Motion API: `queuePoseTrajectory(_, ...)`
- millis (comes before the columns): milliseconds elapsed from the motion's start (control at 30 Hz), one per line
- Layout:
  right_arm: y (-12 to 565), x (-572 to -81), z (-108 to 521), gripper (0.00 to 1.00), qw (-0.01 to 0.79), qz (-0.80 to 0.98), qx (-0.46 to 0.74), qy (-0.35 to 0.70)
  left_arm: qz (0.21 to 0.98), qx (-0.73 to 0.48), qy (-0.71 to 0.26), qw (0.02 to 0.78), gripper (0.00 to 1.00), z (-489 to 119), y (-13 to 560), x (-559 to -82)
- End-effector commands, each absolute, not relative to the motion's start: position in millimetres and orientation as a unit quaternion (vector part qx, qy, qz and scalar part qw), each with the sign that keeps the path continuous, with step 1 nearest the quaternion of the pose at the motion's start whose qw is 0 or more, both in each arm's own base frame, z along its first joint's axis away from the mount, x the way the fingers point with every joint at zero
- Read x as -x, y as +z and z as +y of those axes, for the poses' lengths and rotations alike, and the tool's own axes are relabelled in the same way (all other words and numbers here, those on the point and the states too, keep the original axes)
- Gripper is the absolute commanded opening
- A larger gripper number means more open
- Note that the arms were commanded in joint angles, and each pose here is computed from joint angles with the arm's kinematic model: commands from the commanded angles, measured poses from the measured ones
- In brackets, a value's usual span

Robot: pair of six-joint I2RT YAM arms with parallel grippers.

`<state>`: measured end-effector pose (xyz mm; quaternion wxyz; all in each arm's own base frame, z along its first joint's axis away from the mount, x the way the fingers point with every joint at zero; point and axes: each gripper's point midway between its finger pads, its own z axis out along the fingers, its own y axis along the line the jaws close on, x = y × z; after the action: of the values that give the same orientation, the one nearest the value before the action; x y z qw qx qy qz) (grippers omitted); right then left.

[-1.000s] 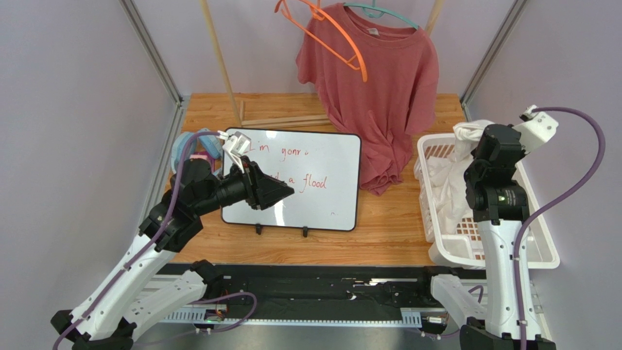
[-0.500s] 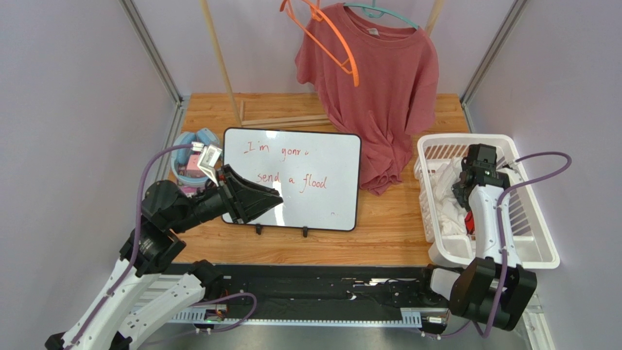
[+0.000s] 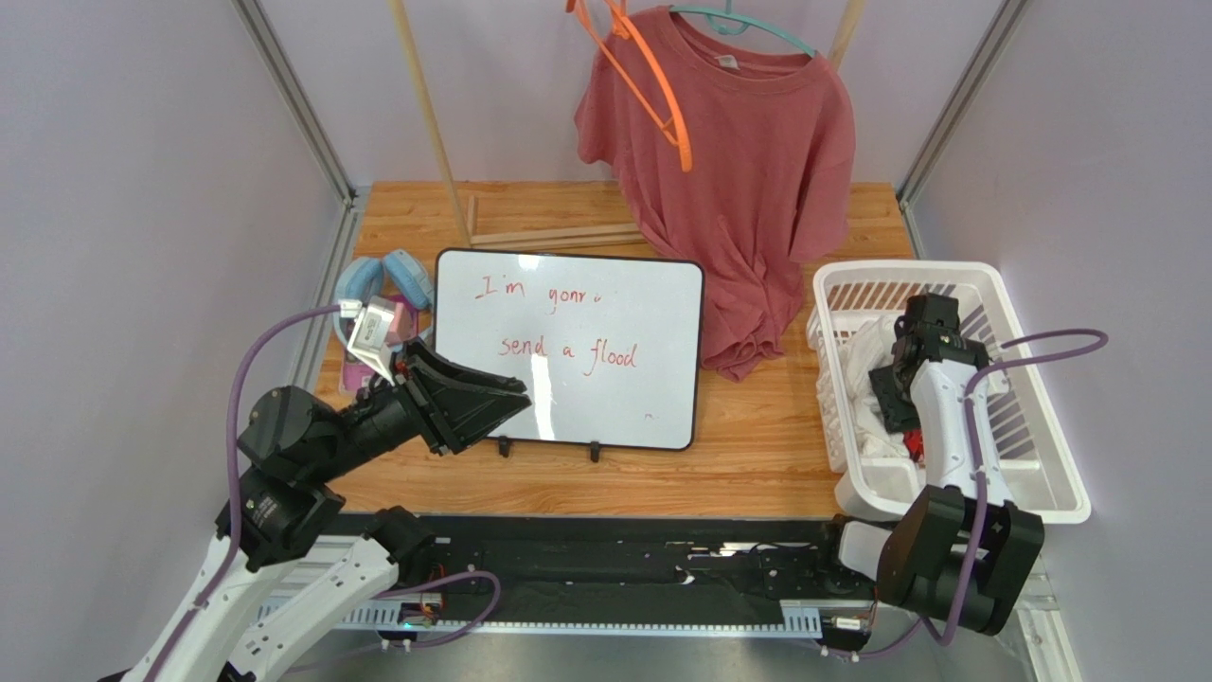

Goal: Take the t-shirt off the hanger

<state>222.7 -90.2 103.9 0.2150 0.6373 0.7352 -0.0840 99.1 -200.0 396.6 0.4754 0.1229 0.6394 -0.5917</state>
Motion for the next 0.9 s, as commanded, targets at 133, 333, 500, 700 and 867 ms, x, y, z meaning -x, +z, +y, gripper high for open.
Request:
queuePoseTrajectory(133, 198.3, -187.2, -119.8, 1.0, 0.288, 0.703, -0.627, -0.173, 0.622, -0.109, -0.6, 0.49, 0.47, -196.3, 408.2, -100.0)
queuePoseTrajectory(333, 248.7, -199.0, -111.2, 1.0, 0.382, 0.697, -0.597, -0.103, 0.626, -0.1, -0.593, 0.497, 0.48, -194.8, 404.9, -105.1)
queuePoseTrajectory(500, 280.9, -246.1, -61.1, 1.0, 0.474, 0.764, -0.436, 0.047, 0.637, -0.101, -0.586, 0.491, 0.48, -193.0, 397.0, -102.8)
queuePoseTrajectory(700, 343.9, -274.4, 11.3, 1.0, 0.604, 0.744, -0.187, 0.216, 0.638, -0.092, -0.582, 0.497, 0.48, -190.2, 388.5, -104.9)
queuePoseTrajectory(867, 396.1, -310.6, 36.2, 1.0, 0.677, 0.681, -0.049, 0.275, 0.651, -0.09, -0.572, 0.491, 0.48, -189.9, 381.1, -106.7)
